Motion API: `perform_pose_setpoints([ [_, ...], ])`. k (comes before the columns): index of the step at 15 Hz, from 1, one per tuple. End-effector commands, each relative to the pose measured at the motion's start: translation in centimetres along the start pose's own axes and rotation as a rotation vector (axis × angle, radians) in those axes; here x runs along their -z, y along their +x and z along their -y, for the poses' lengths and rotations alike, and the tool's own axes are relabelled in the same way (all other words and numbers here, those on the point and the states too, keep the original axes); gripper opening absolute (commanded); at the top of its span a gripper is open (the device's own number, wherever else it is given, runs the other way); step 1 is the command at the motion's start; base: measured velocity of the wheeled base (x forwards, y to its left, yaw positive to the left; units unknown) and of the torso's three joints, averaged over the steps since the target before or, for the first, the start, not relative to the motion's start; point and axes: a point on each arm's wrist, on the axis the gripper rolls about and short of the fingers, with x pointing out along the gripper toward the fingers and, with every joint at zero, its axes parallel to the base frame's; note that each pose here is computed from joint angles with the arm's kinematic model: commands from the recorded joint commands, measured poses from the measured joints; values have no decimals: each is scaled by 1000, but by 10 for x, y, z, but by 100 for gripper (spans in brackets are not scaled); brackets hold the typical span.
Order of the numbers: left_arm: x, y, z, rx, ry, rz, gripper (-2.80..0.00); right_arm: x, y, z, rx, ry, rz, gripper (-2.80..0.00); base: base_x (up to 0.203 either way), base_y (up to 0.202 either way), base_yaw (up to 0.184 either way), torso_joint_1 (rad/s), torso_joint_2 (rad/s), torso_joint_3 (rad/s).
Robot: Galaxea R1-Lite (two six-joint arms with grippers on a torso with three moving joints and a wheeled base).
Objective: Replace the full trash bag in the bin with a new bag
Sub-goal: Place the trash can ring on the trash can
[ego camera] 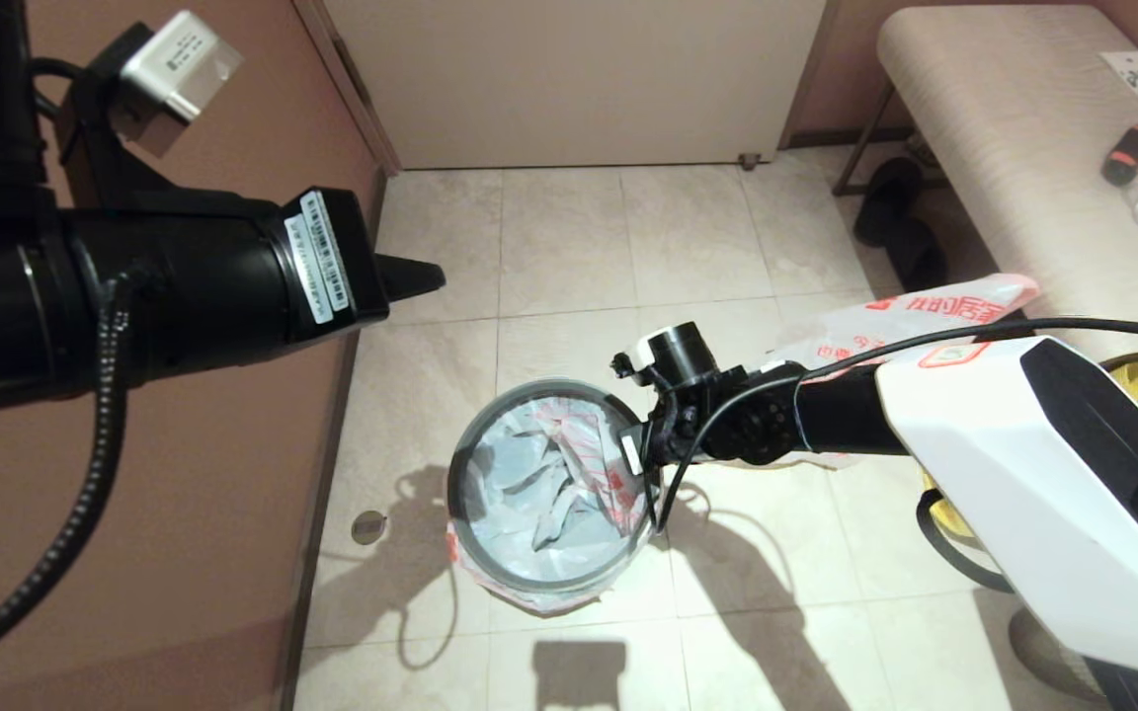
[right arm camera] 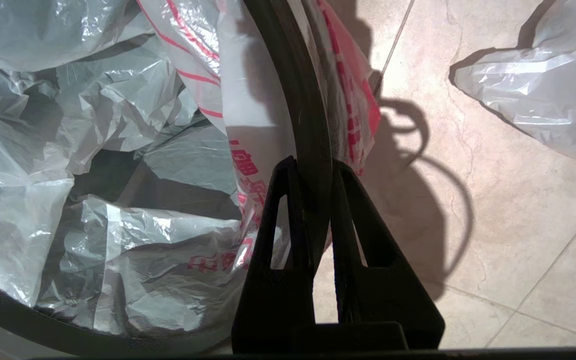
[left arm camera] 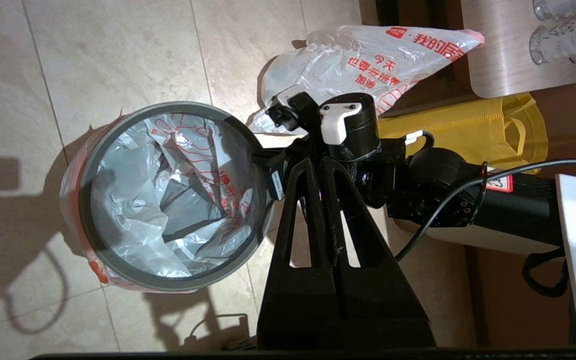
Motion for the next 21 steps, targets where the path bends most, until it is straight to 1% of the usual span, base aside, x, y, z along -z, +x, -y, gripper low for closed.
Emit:
perform_pose_setpoints([
  [1,0,0,0,-4,-3,0,-280,6,6,-5,-3,-8,-16,-280,0,0,0,0,0,0],
  [5,0,1,0,-4,-3,-1,-280,11,16,-3,9,-7,-26,-280,0,0,0,0,0,0],
  [8,0,1,0,-5,-2,-3,-280,3,8,-1,8,0,1,-280,0,0,0,0,0,0],
  [12,0,0,0,-4,-3,0,-280,-2,0,0,7,3,12,-280,0,0,0,0,0,0],
  [16,-1,-1,0,-3,-4,5,-280,1,4,2,21,4,1,-280,0,0,0,0,0,0],
  [21,0,-1,0,-4,-4,3,-280,10,19,8,36,6,-21,-280,0,0,0,0,0,0],
])
